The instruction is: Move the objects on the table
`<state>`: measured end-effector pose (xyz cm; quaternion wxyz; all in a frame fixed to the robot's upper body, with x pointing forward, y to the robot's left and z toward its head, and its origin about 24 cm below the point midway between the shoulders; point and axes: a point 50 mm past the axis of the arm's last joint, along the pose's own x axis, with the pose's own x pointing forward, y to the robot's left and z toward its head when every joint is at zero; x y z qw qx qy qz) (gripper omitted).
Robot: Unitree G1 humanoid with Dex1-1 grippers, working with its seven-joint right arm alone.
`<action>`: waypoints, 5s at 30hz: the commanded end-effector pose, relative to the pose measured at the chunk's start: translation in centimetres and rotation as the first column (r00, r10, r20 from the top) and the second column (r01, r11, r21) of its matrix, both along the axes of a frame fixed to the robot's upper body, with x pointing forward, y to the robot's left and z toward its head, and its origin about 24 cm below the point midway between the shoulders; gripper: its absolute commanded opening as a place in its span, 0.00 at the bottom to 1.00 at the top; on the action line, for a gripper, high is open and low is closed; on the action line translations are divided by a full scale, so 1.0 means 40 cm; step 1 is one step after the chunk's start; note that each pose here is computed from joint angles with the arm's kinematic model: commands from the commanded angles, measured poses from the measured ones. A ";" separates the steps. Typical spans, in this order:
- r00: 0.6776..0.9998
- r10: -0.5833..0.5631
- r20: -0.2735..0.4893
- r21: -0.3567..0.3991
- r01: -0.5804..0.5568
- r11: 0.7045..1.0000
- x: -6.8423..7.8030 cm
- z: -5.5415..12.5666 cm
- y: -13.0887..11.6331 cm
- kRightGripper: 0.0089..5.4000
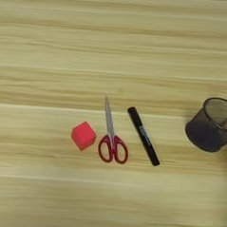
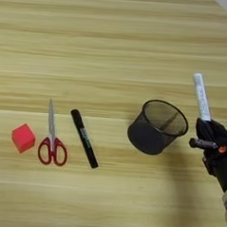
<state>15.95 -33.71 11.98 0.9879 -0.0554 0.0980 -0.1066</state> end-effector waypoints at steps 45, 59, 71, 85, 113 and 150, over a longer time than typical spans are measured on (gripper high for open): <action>0.978 0.021 -0.208 -0.003 -0.022 1.000 0.043 -0.163 -0.072 0.14; 0.976 0.077 -0.202 0.003 -0.078 0.997 0.043 -0.163 -0.026 0.14; 0.970 0.140 -0.201 0.030 -0.137 0.990 0.041 -0.171 0.040 0.14; 0.956 0.201 -0.213 0.063 -0.191 0.979 0.039 -0.189 0.093 0.14; 0.965 0.123 -0.233 0.014 -0.123 0.992 0.038 -0.198 0.050 0.14; 0.964 0.138 -0.228 0.009 -0.139 0.990 0.038 -0.192 0.057 0.99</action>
